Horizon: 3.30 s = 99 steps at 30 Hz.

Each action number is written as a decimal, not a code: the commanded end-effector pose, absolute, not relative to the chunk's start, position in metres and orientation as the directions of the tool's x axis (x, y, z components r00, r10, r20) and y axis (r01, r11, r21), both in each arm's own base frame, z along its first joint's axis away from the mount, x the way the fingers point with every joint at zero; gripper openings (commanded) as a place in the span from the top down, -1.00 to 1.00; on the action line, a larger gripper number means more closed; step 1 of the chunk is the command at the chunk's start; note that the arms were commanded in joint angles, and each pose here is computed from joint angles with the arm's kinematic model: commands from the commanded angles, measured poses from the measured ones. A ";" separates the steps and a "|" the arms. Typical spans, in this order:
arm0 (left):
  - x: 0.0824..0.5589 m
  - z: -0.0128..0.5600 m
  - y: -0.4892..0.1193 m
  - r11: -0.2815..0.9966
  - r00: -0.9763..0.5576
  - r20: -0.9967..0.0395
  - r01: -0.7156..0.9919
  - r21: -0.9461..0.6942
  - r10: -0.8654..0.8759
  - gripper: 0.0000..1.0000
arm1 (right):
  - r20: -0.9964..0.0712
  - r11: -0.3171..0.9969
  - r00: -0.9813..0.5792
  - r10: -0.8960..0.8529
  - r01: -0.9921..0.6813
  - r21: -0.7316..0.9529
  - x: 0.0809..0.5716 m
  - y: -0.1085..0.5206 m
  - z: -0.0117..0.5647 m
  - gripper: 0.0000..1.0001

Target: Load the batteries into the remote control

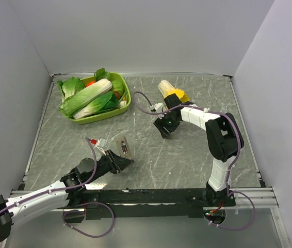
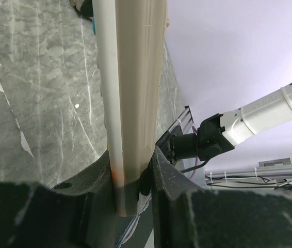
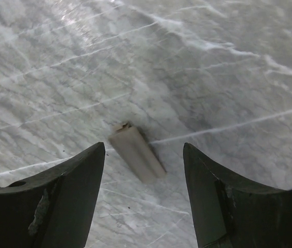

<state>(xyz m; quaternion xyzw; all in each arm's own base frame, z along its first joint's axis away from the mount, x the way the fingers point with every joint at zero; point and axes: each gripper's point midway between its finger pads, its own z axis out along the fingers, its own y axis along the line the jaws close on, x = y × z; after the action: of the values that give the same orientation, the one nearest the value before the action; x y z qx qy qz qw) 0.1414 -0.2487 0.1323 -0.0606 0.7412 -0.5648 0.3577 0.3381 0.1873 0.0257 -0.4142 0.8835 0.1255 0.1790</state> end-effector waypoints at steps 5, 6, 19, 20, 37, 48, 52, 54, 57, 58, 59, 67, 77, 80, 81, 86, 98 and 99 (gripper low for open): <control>0.140 0.149 -0.254 0.307 -0.722 -0.485 0.377 -0.874 -0.494 0.97 | -0.361 0.510 -0.489 -0.794 -0.859 0.044 0.330 0.199 0.020 -0.37; 0.139 0.148 -0.254 0.308 -0.724 -0.484 0.376 -0.874 -0.492 0.97 | -0.346 0.511 -0.490 -0.800 -0.859 0.035 0.330 0.197 0.017 -0.37; 0.139 0.151 -0.253 0.305 -0.719 -0.487 0.381 -0.873 -0.495 0.97 | -0.315 0.472 -0.450 -0.836 -0.882 0.010 0.322 0.204 0.008 0.20; 0.139 0.150 -0.253 0.306 -0.721 -0.487 0.381 -0.873 -0.493 0.97 | -0.325 0.469 -0.444 -0.835 -0.883 0.004 0.323 0.206 0.012 0.21; 0.141 0.149 -0.244 0.315 -0.625 -0.593 0.506 -0.803 -0.508 0.97 | -0.710 0.621 -0.432 -0.556 -0.784 -0.010 0.307 0.258 0.125 0.78; 0.143 0.155 -0.244 0.322 -0.594 -0.622 0.539 -0.778 -0.510 0.97 | -0.948 0.701 -0.312 -0.058 -0.689 0.184 0.255 0.288 0.271 0.84; 0.142 0.156 -0.245 0.308 -0.602 -0.608 0.532 -0.789 -0.518 0.97 | -0.966 0.648 -0.245 0.083 -0.723 0.238 0.225 0.307 0.305 0.86; 0.142 0.156 -0.245 0.306 -0.604 -0.605 0.530 -0.791 -0.519 0.97 | -0.961 0.662 -0.243 0.131 -0.700 0.268 0.220 0.309 0.306 0.86; 0.142 0.154 -0.245 0.300 -0.613 -0.593 0.519 -0.800 -0.522 0.97 | -0.954 0.660 -0.223 0.198 -0.689 0.298 0.209 0.318 0.315 0.89; 0.142 0.154 -0.245 0.298 -0.613 -0.591 0.518 -0.802 -0.525 0.97 | -0.954 0.661 -0.219 0.205 -0.688 0.300 0.206 0.322 0.314 0.89; 0.141 0.153 -0.245 0.297 -0.616 -0.588 0.515 -0.804 -0.524 0.97 | -0.952 0.656 -0.209 0.223 -0.690 0.305 0.200 0.327 0.318 0.89; 0.146 0.155 -0.242 0.302 -0.605 -0.576 0.499 -0.812 -0.550 0.97 | -0.957 0.709 -0.149 0.247 -0.646 0.284 0.191 0.354 0.322 0.89; 0.148 0.162 -0.239 0.292 -0.592 -0.563 0.495 -0.819 -0.577 0.97 | -0.969 0.735 -0.136 0.205 -0.633 0.244 0.183 0.381 0.310 0.90; 0.148 0.164 -0.239 0.286 -0.590 -0.560 0.496 -0.820 -0.582 0.97 | -0.971 0.739 -0.130 0.200 -0.631 0.237 0.184 0.385 0.305 0.92; 0.148 0.163 -0.239 0.287 -0.591 -0.560 0.495 -0.820 -0.581 0.97 | -0.973 0.741 -0.123 0.197 -0.631 0.230 0.184 0.386 0.305 0.92; 0.148 0.165 -0.240 0.281 -0.592 -0.557 0.496 -0.821 -0.582 0.97 | -0.975 0.738 -0.109 0.195 -0.638 0.219 0.184 0.390 0.306 0.93; 0.149 0.167 -0.239 0.276 -0.593 -0.548 0.489 -0.827 -0.590 0.97 | -0.982 0.743 -0.121 0.145 -0.642 0.189 0.182 0.396 0.293 0.94; 0.149 0.166 -0.239 0.276 -0.594 -0.546 0.487 -0.828 -0.591 0.97 | -0.982 0.743 -0.120 0.144 -0.642 0.188 0.181 0.396 0.294 0.95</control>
<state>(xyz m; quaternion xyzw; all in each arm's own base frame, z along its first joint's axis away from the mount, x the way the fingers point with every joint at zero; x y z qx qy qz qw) 0.1521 -0.2455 0.1913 -0.0305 0.6533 -0.6049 0.4543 0.1819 0.3903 0.2729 -0.1983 0.6923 0.2965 0.6273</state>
